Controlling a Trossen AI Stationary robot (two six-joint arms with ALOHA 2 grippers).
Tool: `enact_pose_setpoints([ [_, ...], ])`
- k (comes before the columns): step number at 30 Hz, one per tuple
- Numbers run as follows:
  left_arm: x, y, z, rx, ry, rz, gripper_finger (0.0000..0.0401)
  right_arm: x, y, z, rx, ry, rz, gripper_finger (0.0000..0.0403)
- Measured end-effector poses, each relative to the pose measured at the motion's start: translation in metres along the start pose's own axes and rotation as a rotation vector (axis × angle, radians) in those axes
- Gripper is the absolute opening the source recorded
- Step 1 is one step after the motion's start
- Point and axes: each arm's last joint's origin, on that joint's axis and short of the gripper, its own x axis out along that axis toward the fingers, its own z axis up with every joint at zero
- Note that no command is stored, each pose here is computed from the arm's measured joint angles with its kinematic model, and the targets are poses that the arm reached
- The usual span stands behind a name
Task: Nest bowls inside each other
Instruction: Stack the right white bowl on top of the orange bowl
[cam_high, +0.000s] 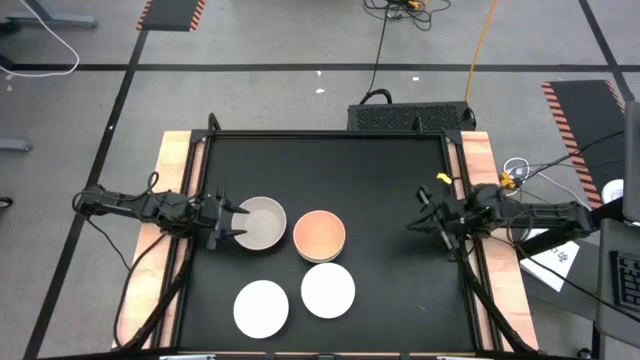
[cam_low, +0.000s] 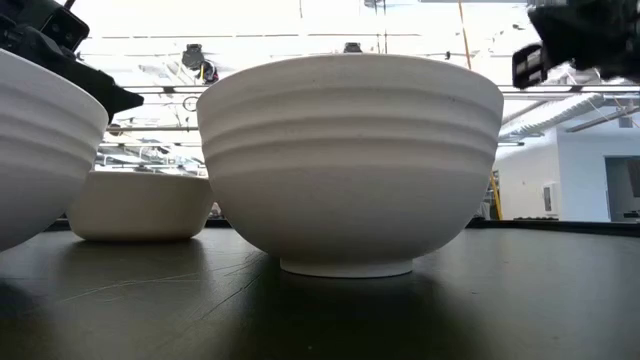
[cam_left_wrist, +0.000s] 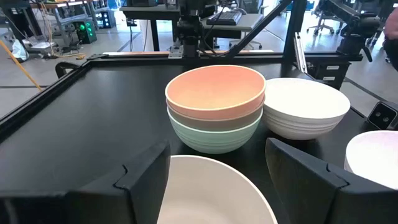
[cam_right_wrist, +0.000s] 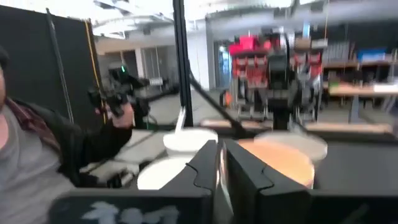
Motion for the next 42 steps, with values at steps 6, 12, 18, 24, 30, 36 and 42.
enact_pose_setpoints([
  [6,0.0,0.0,0.0,-0.002,0.002,0.005,0.0266,0.007,0.0,0.037,-0.033,0.007,-0.059,0.0096],
  [12,0.0,0.0,-0.002,-0.005,0.025,0.008,0.0266,0.024,-0.004,0.069,-0.003,0.151,-0.121,0.0166],
  [18,0.0,0.0,-0.004,0.001,0.04,0.009,0.0266,0.054,-0.003,0.091,-0.011,0.245,-0.054,0.0194],
  [24,0.0,0.001,-0.005,0.001,0.047,0.035,0.0266,0.099,0.014,0.093,-0.02,0.345,0.042,0.0193],
  [30,0.0,0.001,-0.005,0.005,0.05,0.035,0.0266,0.141,0.038,0.078,-0.031,0.52,0.018,0.0193],
  [36,0.0,0.001,-0.005,0.007,0.051,0.035,0.0266,0.17,0.061,0.056,-0.079,0.66,0.033,0.0192],
  [42,0.0,0.001,-0.005,0.006,0.051,0.034,0.0266,0.199,0.075,0.042,-0.11,0.728,0.055,0.0192],
])
